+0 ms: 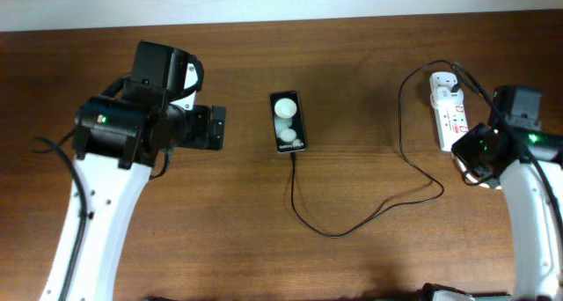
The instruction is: Plug charger to phone and switch on socket
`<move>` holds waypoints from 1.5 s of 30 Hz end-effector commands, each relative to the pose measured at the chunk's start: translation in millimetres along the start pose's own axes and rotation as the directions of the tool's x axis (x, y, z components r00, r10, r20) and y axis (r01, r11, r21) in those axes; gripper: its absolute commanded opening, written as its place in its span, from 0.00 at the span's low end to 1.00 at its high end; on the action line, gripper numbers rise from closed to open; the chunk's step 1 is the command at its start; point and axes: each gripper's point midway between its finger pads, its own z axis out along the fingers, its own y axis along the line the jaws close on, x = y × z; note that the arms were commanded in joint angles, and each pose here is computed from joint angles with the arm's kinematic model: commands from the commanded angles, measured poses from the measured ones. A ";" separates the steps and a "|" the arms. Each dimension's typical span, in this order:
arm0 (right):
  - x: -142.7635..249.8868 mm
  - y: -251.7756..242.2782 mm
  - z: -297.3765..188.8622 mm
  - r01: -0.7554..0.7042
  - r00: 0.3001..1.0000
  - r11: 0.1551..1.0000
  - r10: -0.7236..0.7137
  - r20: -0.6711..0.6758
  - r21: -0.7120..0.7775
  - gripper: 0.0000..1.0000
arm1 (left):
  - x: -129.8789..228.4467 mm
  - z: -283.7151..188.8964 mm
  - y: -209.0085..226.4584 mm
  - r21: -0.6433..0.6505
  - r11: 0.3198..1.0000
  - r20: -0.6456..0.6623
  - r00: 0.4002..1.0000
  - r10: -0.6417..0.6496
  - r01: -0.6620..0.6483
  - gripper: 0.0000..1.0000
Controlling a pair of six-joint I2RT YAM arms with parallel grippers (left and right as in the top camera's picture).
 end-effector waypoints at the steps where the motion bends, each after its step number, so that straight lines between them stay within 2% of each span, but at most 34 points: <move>1: -4.5 10.1 16.0 0.015 1.000 1.000 -0.015 -0.027 -0.012 0.04 | 0.8 -50.6 6.4 -0.001 1.000 0.144 0.990 -0.002 0.003 0.99; 5: -16.3 30.1 23.6 0.011 0.999 0.996 -0.014 -0.035 -0.092 0.04 | 16.8 -118.9 14.1 0.019 1.000 0.335 0.942 -0.024 0.019 0.99; 7: -29.5 31.4 25.6 -0.006 0.999 0.995 0.002 -0.038 -0.099 0.04 | 38.3 -168.7 20.5 0.036 0.999 0.474 0.879 -0.042 0.028 0.99; 10: -45.2 29.3 31.9 0.000 0.999 0.997 -0.003 -0.040 -0.083 0.04 | 67.0 -214.0 27.1 0.055 0.998 0.600 0.798 -0.061 0.035 0.99; 11: -53.2 29.6 33.5 0.010 0.999 0.997 -0.013 -0.041 -0.077 0.04 | 84.9 -236.1 30.7 0.065 0.997 0.661 0.747 -0.071 0.037 0.99; 14: -65.3 29.3 34.1 -0.007 1.000 0.997 0.005 -0.026 -0.080 0.04 | 115.3 -264.1 36.0 0.079 0.996 0.738 0.670 -0.085 0.039 0.99; 15: -77.3 32.9 33.9 -0.015 1.000 0.995 0.017 0.017 -0.102 0.04 | 140.0 -271.8 38.9 0.083 0.996 0.755 0.649 -0.088 0.039 0.99; 18: -86.6 38.7 32.9 -0.015 0.998 0.992 0.022 0.054 -0.126 0.04 | 180.9 -266.1 43.1 0.068 0.996 0.733 0.674 -0.089 0.057 0.99; 20: -87.7 38.9 32.9 -0.014 0.998 0.992 0.022 0.058 -0.127 0.04 | 222.6 -248.1 45.6 0.028 0.994 0.665 0.741 -0.097 0.105 0.99; 21: -89.4 39.9 32.7 -0.015 0.998 0.991 0.023 0.065 -0.132 0.04 | 233.4 -243.7 45.8 0.015 0.992 0.649 0.753 -0.105 0.125 0.99; 24: -95.5 43.5 31.7 -0.013 0.996 0.989 0.026 0.089 -0.147 0.04 | 248.8 -249.3 45.6 -0.009 0.983 0.689 0.714 -0.125 0.181 0.99; 27: -94.1 42.8 36.7 -0.006 0.997 0.991 0.017 0.080 -0.137 0.04 | 257.2 -252.4 45.2 -0.006 0.983 0.713 0.691 -0.124 0.183 0.99; 35: -82.8 41.1 66.3 -0.004 1.000 0.995 0.005 0.006 -0.097 0.04 | 297.2 -264.5 43.1 0.015 0.983 0.812 0.571 -0.119 0.183 0.99; 39: -77.9 40.8 82.9 -0.005 1.000 0.997 0.003 -0.028 -0.082 0.04 | 306.7 -266.4 42.6 0.019 0.983 0.833 0.541 -0.117 0.183 0.99; 45: -84.1 45.0 84.8 -0.010 1.000 0.995 0.009 -0.005 -0.099 0.04 | 323.2 -269.1 41.8 0.027 0.983 0.865 0.488 -0.114 0.182 0.99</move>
